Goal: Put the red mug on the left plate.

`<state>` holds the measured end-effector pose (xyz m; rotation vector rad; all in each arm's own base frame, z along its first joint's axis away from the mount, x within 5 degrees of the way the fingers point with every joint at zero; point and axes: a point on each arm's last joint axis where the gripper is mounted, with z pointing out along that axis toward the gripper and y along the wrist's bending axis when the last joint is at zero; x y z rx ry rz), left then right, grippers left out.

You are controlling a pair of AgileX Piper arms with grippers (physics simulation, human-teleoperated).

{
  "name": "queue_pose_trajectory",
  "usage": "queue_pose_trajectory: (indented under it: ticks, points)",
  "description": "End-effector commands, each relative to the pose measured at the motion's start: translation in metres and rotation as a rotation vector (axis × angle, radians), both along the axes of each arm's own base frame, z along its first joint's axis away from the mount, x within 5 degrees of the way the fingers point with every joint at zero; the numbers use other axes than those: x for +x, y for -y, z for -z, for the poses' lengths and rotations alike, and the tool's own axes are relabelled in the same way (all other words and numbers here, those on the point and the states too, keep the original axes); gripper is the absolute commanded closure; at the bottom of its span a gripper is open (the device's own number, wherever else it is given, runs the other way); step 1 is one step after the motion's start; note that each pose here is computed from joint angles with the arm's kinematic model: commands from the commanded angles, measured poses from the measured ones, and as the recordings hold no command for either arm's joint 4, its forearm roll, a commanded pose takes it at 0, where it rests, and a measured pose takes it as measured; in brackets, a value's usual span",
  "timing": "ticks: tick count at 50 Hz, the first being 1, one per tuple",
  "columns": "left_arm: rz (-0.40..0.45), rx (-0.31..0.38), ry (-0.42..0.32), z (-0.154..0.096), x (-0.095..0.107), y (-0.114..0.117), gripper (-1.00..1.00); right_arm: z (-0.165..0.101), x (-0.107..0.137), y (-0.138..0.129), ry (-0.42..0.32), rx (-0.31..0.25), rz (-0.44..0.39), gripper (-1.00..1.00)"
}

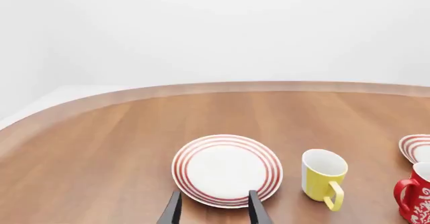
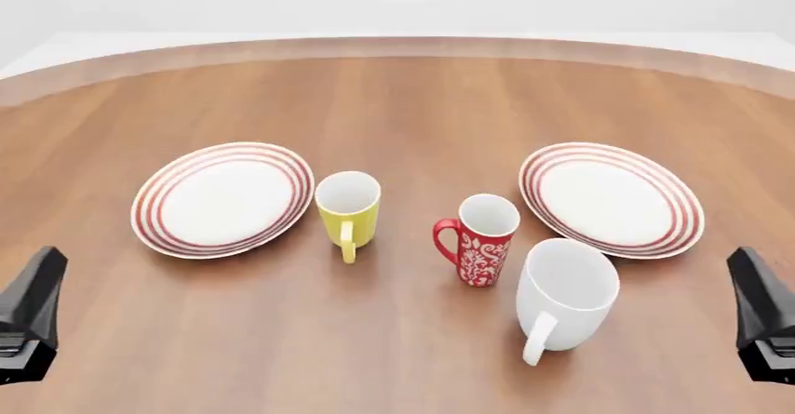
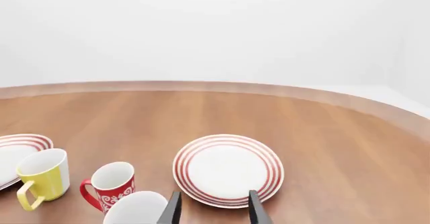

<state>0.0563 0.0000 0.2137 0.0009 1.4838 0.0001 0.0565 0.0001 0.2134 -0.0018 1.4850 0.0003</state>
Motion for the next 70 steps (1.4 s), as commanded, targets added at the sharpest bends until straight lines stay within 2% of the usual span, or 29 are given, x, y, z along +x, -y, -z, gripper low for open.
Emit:
queue_pose_trajectory:
  ticks: [1, 33, 38, 39, 42, 54, 66, 69, 70]
  points:
    - [0.001, 0.003, 0.002, -0.001, 0.000, 0.000, -1.00, 0.000, 0.000, 0.000, -0.001, -0.004, -0.004, -1.00]
    - [0.026, 0.009, 0.010, -0.007, -0.001, 0.001, -1.00, -0.001, 0.001, 0.000, -0.010, -0.004, -0.003, -1.00]
    - [0.035, 0.034, 0.000, -0.009, 0.001, 0.002, -1.00, -0.001, 0.002, 0.000, -0.012, -0.003, -0.004, -1.00]
    - [0.029, 0.054, -0.011, -0.008, 0.003, 0.002, -1.00, 0.000, 0.002, 0.000, -0.012, -0.002, -0.005, -1.00]
    - [0.033, 0.057, -0.022, -0.009, 0.006, 0.002, -1.00, 0.000, 0.002, 0.000, -0.014, -0.003, -0.002, -1.00]
    - [0.070, 0.038, -0.067, -0.021, 0.024, 0.006, -1.00, 0.000, 0.003, 0.000, -0.015, -0.001, -0.001, -1.00]
    - [0.121, 0.068, -0.045, -0.038, 0.036, 0.012, -1.00, 0.000, 0.002, 0.000, -0.016, -0.001, -0.006, -1.00]
    - [0.143, 0.076, -0.041, -0.042, 0.039, 0.014, -1.00, 0.000, 0.002, 0.000, -0.016, -0.002, -0.007, -1.00]
    - [0.179, 0.090, -0.043, -0.044, 0.042, 0.018, -1.00, 0.000, 0.002, 0.000, -0.016, -0.002, -0.007, -1.00]
